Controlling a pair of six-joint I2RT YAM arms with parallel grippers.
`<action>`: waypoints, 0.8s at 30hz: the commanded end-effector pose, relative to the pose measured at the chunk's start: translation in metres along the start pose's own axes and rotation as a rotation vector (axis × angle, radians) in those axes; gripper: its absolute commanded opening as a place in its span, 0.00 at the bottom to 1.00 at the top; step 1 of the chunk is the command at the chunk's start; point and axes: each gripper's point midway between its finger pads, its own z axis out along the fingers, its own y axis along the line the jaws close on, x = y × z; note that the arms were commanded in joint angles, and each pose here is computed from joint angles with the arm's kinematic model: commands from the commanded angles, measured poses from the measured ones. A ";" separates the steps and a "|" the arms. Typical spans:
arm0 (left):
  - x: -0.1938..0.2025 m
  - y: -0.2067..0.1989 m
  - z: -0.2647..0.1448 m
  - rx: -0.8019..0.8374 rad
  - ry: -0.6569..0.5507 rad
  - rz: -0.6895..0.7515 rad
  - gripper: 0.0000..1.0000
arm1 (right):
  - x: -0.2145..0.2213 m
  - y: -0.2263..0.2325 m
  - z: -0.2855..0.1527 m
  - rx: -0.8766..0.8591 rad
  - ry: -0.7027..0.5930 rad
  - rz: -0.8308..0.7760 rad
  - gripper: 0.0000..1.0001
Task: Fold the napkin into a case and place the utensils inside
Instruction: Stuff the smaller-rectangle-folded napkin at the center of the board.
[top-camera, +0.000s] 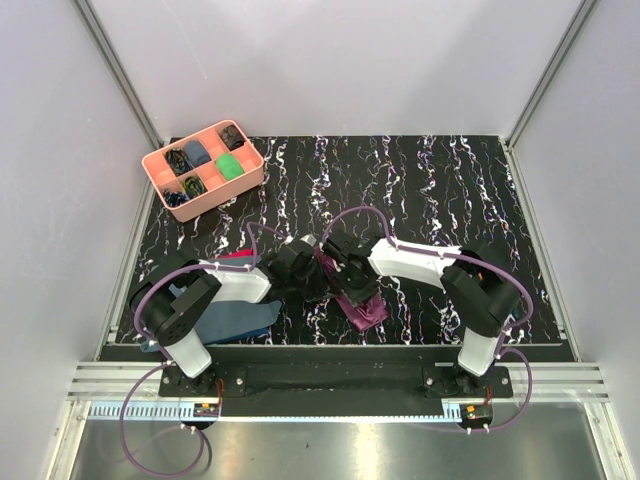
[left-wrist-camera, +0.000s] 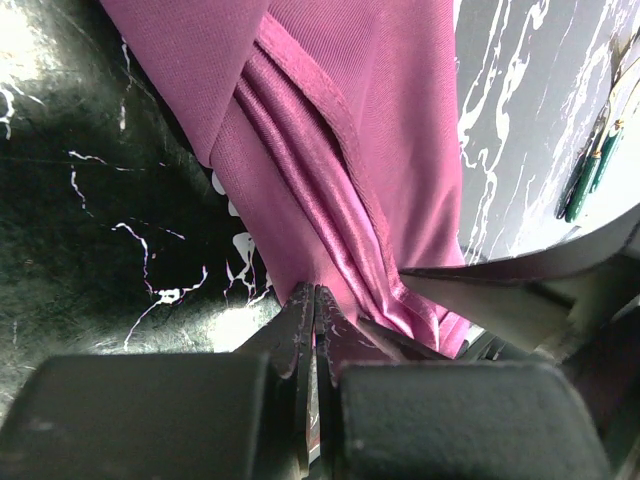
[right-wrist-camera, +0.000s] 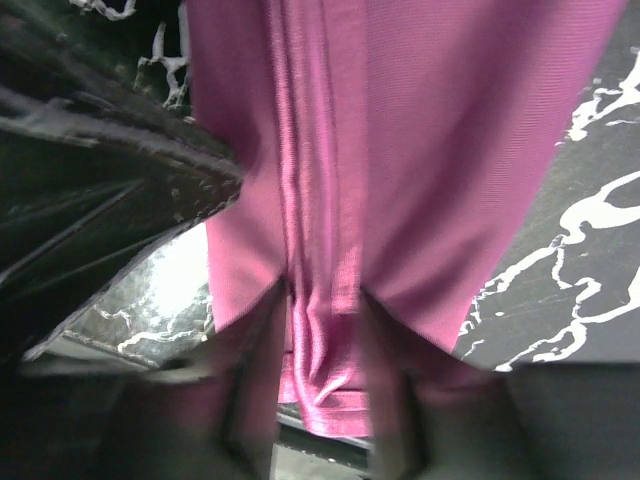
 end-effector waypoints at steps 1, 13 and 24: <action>0.002 0.004 0.001 0.002 0.004 0.004 0.00 | -0.002 -0.004 0.007 0.044 -0.014 -0.004 0.32; 0.007 0.003 0.004 0.009 0.015 0.008 0.00 | -0.018 0.010 -0.029 -0.024 -0.081 0.030 0.01; 0.011 -0.001 0.005 0.016 0.018 0.012 0.00 | -0.022 0.055 -0.037 -0.257 -0.042 0.083 0.00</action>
